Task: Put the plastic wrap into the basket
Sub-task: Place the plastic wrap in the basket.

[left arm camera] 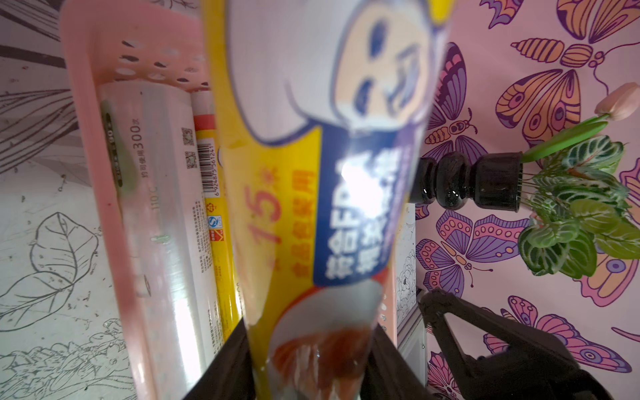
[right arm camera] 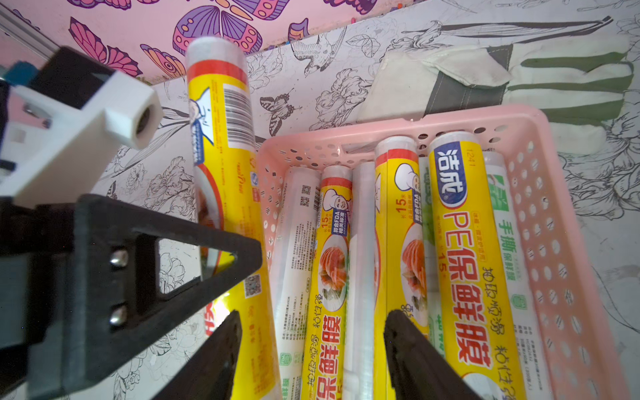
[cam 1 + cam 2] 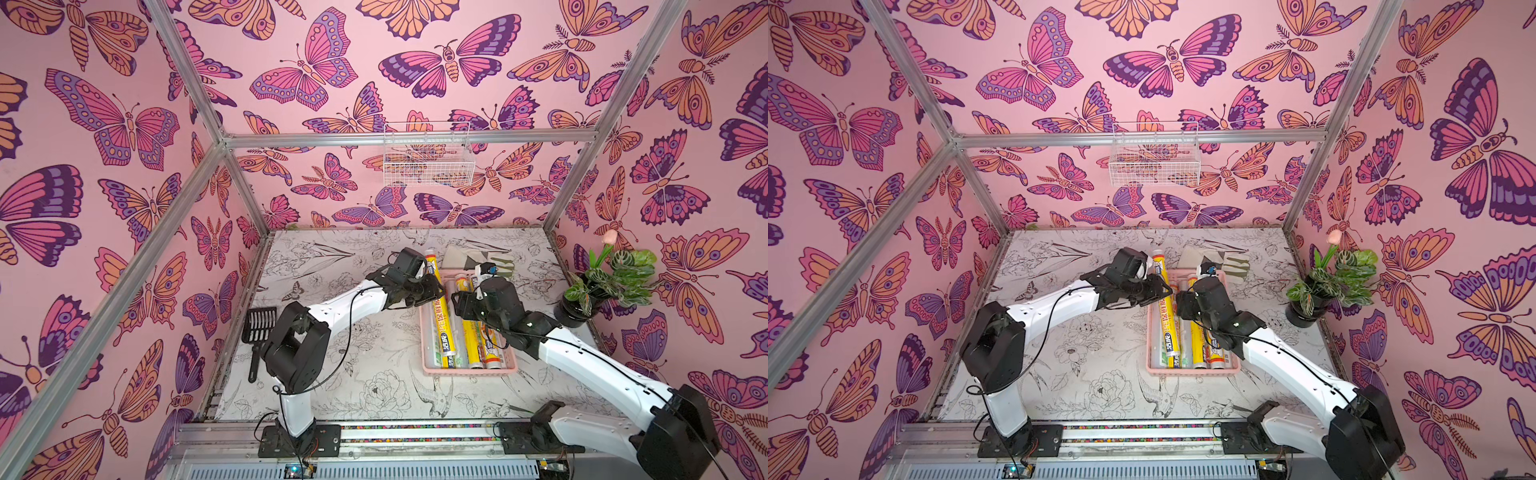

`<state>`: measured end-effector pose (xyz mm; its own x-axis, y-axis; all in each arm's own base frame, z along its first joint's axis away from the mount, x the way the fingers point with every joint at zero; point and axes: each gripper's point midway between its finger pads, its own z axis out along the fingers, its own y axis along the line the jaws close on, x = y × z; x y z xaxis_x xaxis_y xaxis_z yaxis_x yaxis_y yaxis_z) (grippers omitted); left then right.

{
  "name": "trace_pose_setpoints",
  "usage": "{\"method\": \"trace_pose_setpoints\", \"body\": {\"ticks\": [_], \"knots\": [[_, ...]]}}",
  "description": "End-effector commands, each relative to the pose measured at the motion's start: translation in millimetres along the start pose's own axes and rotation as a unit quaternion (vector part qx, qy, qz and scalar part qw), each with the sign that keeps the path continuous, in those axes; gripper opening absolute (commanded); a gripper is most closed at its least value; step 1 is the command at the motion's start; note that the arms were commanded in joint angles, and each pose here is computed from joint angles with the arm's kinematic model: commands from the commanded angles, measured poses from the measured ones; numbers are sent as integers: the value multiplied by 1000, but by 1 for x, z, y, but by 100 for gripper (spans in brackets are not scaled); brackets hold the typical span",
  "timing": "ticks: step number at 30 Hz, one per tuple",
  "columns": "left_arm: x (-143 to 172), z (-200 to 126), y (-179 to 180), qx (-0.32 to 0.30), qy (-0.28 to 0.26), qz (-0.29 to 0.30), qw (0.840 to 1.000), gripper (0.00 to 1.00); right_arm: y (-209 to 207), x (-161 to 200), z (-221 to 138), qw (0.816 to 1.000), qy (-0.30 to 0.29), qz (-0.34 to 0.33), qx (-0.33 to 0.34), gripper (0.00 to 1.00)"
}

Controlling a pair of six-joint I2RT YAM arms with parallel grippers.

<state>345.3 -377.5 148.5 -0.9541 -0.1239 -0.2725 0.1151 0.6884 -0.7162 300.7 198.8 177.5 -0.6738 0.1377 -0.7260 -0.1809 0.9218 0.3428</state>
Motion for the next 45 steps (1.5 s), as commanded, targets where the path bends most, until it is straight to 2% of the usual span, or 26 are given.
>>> {"method": "trace_pose_setpoints", "body": {"ticks": [1,13,20,28,40,42,45], "knots": [[-2,6,-8,18,4,1,1000,22,0,-2,-1,1000,7,8,2,69],[1,18,-4,22,16,-10,1000,24,-5,-3,-5,1000,-2,13,8,69],[10,37,-5,34,54,-17,998,25,-9,-4,-8,1000,-8,14,16,69],[26,47,7,11,91,-24,996,26,-15,-5,-11,999,-18,18,26,70],[43,55,16,-13,130,-16,991,41,-16,-8,-12,999,-24,22,27,70],[46,56,19,-19,131,-18,991,46,-19,-9,-13,999,-27,21,34,70],[47,57,20,-22,132,-19,991,49,-32,-13,-17,997,-36,18,65,70]]}}
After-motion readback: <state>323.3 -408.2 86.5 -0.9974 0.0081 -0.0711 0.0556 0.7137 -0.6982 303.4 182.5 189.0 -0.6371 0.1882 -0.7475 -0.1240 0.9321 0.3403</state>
